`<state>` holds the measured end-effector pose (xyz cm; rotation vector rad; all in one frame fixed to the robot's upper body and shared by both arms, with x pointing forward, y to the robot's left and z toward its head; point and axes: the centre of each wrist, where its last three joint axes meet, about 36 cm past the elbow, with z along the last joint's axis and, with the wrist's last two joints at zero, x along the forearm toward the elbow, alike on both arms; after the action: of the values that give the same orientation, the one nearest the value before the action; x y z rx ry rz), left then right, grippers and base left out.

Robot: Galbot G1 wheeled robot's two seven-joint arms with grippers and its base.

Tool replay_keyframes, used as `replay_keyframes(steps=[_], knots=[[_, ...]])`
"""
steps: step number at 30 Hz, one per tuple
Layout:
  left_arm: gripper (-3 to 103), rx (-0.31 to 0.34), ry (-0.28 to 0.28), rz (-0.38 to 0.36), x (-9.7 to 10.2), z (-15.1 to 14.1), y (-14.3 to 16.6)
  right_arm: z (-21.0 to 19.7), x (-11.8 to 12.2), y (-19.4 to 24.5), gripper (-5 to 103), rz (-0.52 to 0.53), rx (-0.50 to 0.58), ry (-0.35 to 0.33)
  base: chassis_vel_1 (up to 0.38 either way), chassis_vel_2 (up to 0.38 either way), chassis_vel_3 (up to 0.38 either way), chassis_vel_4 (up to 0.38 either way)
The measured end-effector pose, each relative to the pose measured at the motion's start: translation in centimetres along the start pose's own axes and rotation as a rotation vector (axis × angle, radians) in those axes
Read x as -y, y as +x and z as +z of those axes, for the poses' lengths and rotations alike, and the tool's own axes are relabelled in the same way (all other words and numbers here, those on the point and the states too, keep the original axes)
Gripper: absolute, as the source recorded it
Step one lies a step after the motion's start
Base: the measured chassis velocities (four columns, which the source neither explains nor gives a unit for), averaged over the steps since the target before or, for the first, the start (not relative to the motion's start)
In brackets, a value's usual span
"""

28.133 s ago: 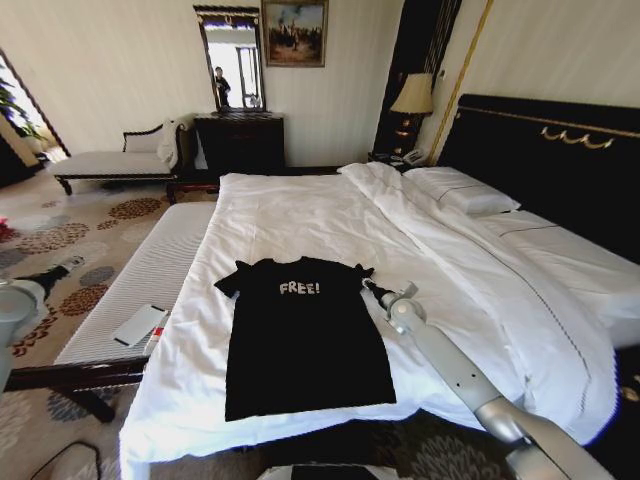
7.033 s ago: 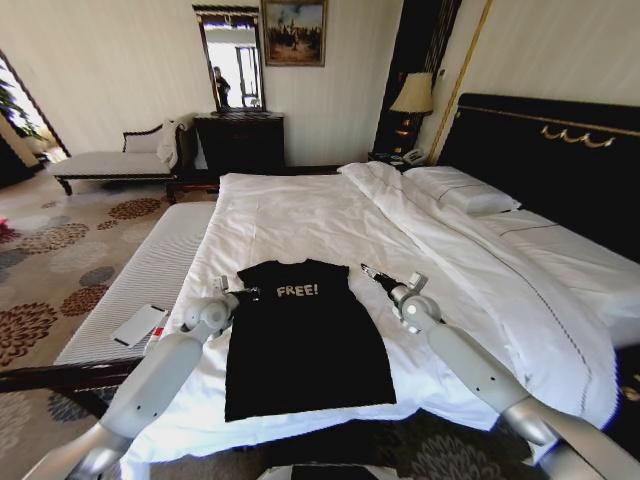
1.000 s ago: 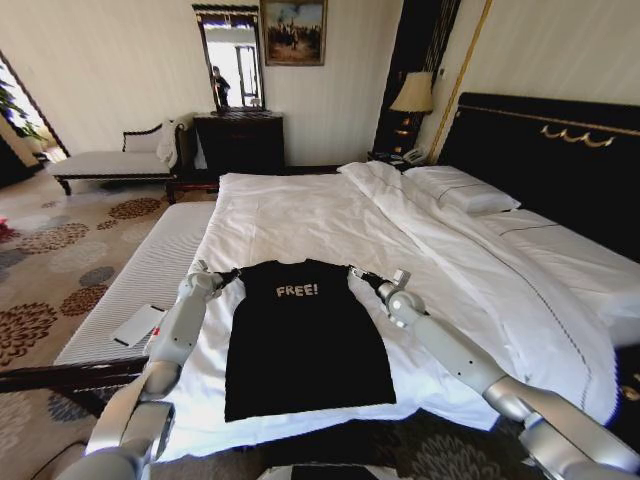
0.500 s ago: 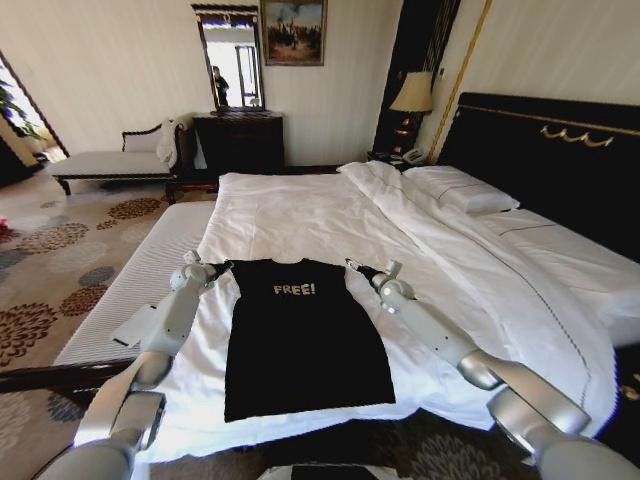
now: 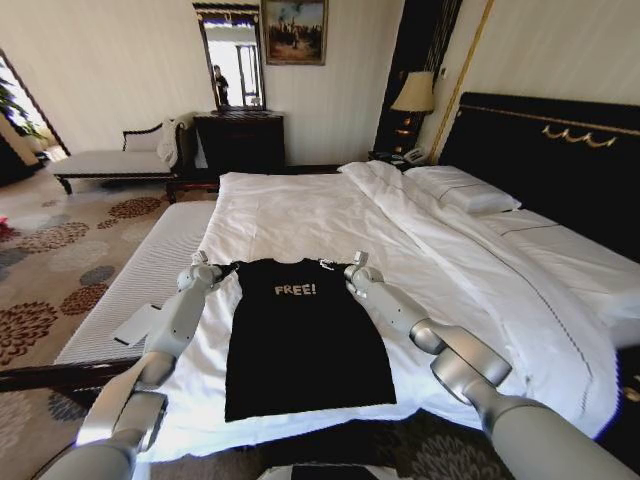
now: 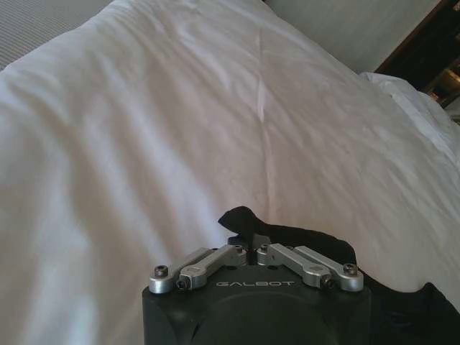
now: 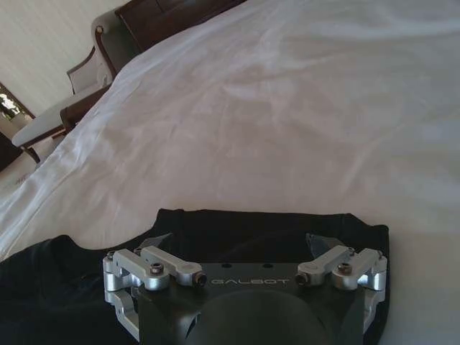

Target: Fold the clothes on the bed.

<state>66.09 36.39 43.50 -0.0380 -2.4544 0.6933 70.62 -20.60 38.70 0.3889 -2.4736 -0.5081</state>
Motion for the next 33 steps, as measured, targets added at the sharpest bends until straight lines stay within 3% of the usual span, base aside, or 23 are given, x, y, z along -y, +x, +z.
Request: replay_keyframes(steps=[4,11,17,23,27,33], knots=[[1,0.001,-0.001,0.000,-0.1,0.1,0.0,-0.6,0.1,0.0,100,0.023,-0.048,-0.017,0.000,0.000,0.000,0.000],[1,0.006,-0.006,0.013,0.4,0.1,0.0,-1.5,0.5,0.0,100,0.067,-0.019,-0.011,0.000,0.000,0.000,0.000],[1,-0.004,-0.034,0.005,-0.3,1.5,0.3,-1.8,1.0,0.2,100,0.114,0.022,0.046,0.000,0.000,0.000,0.000],[1,-0.025,-0.040,-0.009,-0.3,2.8,-0.7,-1.8,2.4,-0.2,100,0.236,0.021,0.073,0.000,0.000,0.000,0.000],[1,-0.030,-0.044,0.001,0.3,3.2,-0.9,-1.8,3.1,-0.1,100,0.247,0.002,0.040,0.000,0.000,0.000,0.000],[1,-0.030,-0.052,0.001,0.2,3.2,-0.8,-1.8,3.2,-0.2,100,0.188,-0.018,-0.076,0.000,0.000,0.000,0.000]])
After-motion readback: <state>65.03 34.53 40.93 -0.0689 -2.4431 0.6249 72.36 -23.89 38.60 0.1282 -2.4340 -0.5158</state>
